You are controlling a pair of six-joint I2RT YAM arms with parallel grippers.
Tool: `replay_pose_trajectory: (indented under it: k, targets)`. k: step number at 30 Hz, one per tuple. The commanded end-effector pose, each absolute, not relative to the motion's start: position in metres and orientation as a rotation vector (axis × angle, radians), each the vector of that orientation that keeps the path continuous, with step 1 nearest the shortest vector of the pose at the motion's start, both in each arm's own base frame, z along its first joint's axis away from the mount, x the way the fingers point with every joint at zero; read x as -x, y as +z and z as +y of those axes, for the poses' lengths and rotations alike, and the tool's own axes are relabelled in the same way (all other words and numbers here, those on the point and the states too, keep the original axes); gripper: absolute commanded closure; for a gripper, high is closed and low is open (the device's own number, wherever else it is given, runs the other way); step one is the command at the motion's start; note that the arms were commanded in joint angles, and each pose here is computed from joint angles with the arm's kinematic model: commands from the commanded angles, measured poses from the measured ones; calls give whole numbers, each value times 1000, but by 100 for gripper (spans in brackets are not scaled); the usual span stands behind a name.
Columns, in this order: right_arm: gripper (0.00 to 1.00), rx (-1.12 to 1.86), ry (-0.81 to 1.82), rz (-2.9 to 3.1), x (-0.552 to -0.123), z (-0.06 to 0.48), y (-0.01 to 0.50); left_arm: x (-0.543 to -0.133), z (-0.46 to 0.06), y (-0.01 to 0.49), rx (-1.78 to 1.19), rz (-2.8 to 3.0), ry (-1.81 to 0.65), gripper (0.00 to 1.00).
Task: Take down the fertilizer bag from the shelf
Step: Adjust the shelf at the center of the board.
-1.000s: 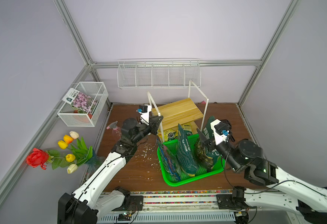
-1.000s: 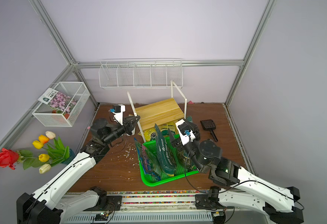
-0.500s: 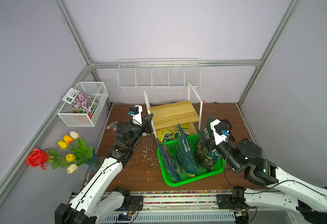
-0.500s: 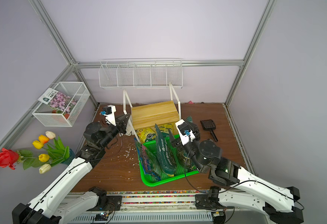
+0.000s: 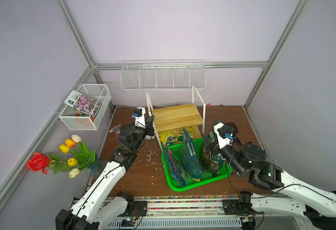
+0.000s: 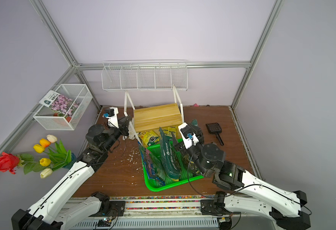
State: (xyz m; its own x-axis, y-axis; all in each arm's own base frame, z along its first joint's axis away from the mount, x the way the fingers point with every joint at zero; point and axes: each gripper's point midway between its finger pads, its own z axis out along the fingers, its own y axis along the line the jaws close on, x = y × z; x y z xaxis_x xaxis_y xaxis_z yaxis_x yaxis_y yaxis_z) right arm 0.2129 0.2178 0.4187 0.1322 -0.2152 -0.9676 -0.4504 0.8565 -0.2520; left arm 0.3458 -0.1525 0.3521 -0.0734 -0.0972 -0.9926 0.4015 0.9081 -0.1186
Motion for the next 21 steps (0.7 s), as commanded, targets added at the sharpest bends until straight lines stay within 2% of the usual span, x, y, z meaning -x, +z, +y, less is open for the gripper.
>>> replay_pose_trajectory:
  k: [1, 7, 13, 21]
  targets:
    - [19, 548, 200, 1423, -209, 214, 432, -369, -80, 305, -102, 1781, 52, 100]
    - [19, 550, 196, 1418, -210, 214, 434, -374, -83, 320, -146, 1739, 73, 100]
    - [18, 548, 193, 1418, -210, 214, 434, -370, -104, 306, -181, 1781, -83, 97]
    - [18, 545, 187, 1420, -209, 211, 433, -363, -58, 301, -27, 1789, 150, 97]
